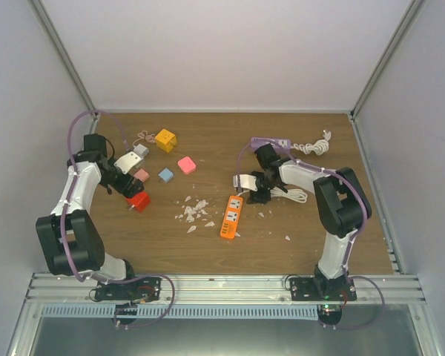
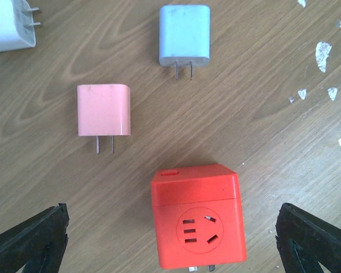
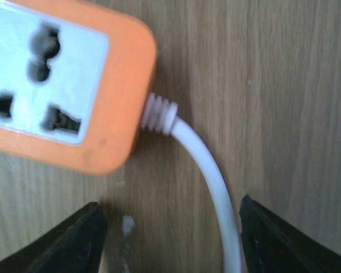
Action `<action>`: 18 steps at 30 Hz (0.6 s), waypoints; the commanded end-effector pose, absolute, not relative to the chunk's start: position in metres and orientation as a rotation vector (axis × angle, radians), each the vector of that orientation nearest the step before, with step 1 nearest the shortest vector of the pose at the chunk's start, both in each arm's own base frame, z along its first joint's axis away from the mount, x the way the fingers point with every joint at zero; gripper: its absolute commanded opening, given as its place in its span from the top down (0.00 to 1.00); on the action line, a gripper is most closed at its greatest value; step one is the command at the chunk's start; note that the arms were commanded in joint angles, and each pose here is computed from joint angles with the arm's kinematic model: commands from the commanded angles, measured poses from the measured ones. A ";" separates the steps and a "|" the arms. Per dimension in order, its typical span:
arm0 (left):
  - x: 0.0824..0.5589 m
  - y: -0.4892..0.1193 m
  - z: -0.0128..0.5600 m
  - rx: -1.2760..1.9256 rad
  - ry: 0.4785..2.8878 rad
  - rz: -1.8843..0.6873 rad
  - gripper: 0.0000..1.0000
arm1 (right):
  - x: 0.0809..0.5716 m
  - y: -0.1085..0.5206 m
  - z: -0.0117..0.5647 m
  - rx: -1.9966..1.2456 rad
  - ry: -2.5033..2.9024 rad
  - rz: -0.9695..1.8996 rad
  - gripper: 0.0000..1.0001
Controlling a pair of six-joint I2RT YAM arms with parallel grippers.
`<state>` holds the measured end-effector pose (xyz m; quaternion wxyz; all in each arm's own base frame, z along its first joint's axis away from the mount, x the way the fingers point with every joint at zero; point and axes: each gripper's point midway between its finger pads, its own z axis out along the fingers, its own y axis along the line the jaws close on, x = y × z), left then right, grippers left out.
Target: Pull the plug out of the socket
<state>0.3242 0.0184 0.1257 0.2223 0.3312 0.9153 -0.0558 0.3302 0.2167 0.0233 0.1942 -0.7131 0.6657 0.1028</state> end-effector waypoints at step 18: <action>0.338 -0.001 0.161 0.881 2.419 -0.204 0.01 | 0.414 0.098 -0.016 -1.581 2.269 0.067 0.99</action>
